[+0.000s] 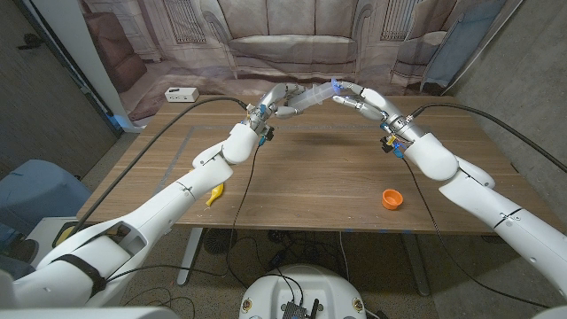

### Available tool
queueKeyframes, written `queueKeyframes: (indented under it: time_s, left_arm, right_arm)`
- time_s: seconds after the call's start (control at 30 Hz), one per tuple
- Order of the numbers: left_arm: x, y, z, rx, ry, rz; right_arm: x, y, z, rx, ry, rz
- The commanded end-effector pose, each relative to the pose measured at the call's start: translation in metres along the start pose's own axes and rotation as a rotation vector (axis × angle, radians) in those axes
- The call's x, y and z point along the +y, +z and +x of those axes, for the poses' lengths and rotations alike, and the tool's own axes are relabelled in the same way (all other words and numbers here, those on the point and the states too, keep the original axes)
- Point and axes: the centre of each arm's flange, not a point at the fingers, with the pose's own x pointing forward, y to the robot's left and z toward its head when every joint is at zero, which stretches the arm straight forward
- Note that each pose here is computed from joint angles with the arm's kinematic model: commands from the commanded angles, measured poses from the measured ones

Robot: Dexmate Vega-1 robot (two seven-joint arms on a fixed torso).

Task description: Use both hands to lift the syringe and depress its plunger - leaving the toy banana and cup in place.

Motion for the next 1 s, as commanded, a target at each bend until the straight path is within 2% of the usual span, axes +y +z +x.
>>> queueKeyframes:
  time_s: [0.03,1.0]
  left_arm:
    - [-0.0007,0.0036,-0.0028,-0.011,-0.002,-0.002]
    - [-0.0027,0.0065,-0.0023,-0.021,-0.005,-0.007]
  right_arm:
    - [0.003,0.002,0.0011,-0.002,0.018,0.0]
    - [0.0089,-0.0001,0.0017,0.014,0.04,0.009]
